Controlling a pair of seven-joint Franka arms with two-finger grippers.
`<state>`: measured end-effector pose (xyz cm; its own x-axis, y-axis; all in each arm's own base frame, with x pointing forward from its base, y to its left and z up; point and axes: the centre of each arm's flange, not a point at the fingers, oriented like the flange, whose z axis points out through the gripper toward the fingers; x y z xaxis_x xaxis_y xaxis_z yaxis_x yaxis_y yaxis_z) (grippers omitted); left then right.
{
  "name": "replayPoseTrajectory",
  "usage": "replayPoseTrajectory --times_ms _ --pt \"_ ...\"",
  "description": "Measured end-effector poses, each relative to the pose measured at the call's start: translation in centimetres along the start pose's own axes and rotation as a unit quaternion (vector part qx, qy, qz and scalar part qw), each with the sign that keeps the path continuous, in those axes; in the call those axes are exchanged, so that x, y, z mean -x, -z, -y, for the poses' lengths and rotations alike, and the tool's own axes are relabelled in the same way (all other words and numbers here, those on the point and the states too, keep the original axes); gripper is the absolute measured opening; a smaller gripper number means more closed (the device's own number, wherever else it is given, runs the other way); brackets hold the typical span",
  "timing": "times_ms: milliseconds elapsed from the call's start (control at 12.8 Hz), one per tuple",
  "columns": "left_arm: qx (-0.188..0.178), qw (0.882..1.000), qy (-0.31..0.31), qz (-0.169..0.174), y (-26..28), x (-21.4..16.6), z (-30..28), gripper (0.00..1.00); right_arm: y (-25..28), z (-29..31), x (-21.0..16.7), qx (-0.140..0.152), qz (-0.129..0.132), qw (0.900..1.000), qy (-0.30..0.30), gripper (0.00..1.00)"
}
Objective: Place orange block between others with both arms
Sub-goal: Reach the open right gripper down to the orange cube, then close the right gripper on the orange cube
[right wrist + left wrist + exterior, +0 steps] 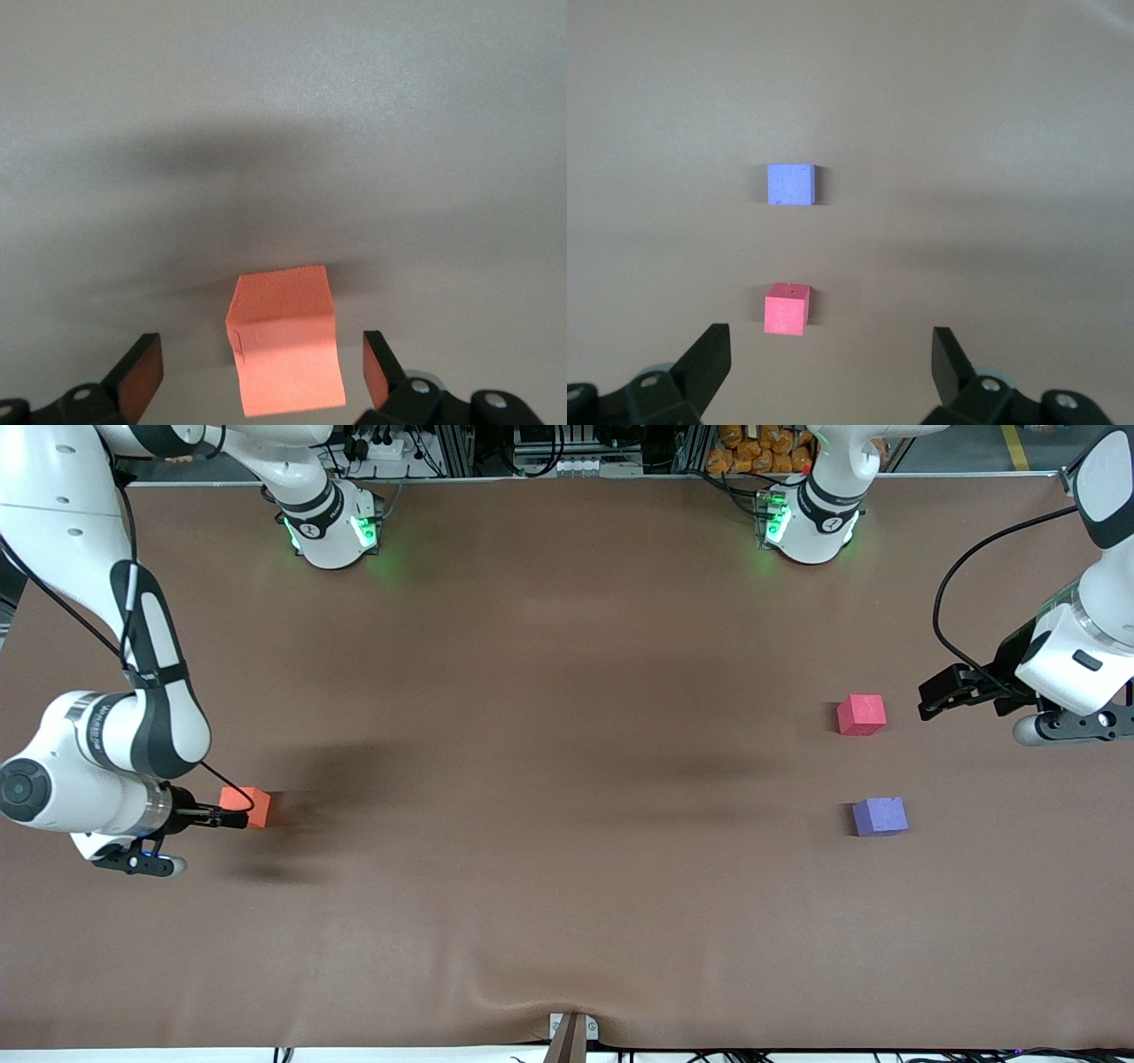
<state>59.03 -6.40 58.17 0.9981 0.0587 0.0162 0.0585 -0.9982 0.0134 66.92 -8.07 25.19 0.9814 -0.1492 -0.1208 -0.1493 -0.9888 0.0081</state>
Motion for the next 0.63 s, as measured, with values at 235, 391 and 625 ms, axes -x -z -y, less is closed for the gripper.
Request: replayPoseTrajectory --times_ms 235,391,625 --pt "0.000 1.000 0.000 0.000 0.0 0.0 0.0 1.00 -1.2 0.0 0.0 0.001 0.007 1.000 0.018 1.00" --pt "0.000 1.000 0.000 0.000 0.0 0.0 0.0 1.00 -1.3 -0.1 0.0 0.001 0.009 1.000 0.025 1.00" --pt "0.000 1.000 0.000 0.000 0.0 0.0 0.0 1.00 -1.8 0.0 0.2 0.002 0.014 0.999 0.034 1.00"
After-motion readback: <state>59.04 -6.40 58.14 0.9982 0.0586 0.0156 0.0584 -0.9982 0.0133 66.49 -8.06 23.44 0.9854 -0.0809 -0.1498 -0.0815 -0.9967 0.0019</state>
